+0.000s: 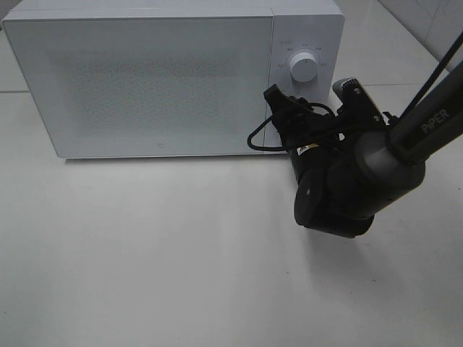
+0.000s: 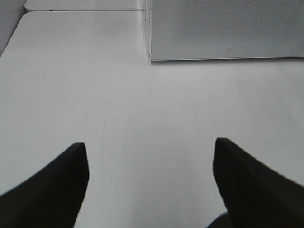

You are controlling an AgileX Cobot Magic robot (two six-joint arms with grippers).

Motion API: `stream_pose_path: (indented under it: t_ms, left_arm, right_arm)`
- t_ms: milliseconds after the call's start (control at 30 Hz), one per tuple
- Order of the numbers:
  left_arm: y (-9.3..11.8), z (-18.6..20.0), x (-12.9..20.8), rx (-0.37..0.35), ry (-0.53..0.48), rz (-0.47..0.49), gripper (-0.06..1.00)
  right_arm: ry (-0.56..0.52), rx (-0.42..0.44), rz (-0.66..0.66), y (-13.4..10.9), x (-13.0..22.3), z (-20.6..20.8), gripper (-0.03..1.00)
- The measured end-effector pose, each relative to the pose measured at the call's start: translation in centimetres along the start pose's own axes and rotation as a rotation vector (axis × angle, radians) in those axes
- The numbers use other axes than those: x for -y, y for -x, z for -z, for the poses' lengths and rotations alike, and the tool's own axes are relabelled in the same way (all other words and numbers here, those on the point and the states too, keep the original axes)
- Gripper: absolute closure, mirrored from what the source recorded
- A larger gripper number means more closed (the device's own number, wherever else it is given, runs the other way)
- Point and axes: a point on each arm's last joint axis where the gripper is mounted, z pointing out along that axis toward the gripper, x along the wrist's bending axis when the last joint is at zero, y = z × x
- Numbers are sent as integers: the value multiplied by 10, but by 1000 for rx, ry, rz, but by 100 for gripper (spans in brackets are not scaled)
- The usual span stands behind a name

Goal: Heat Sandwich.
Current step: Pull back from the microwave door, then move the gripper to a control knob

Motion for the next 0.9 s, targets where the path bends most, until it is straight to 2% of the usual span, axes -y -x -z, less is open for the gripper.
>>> stream_pose_path:
  t_ms: [100,133,167,233,267,333,400,433,500,600,900]
  left_arm:
    - [0,0,0,0,0,0,25]
    - [0,0,0,0,0,0,25]
    - [0,0,0,0,0,0,25]
    - [0,0,0,0,0,0,25]
    - [0,0,0,0,0,0,25]
    - [0,0,0,0,0,0,25]
    - [0,0,0,0,0,0,25]
    - [0,0,0,0,0,0,25]
    - [0,0,0,0,0,0,25]
    - [0,0,0,0,0,0,25]
    - [0,0,0,0,0,0,25]
  right_arm:
    - [1,-1,-121,0,0,0,52]
    - [1,-1,-202,0,0,0,52]
    - [1,-1,-202,0,0,0,52]
    - [1,-1,-290,0,0,0,52]
    - [1,-1,-389,0,0,0,52]
    - [1,-1,-428,0,0,0,52]
    - [2,-2,-527,0,0,0,52]
    - [0,-4,-626,0,0,0,52]
    - [-1,-3,-663,0,0,0,52]
    - [-8,-8,-797,0,0,0,52]
    - [-11,-10,-841,-1,0,0,52]
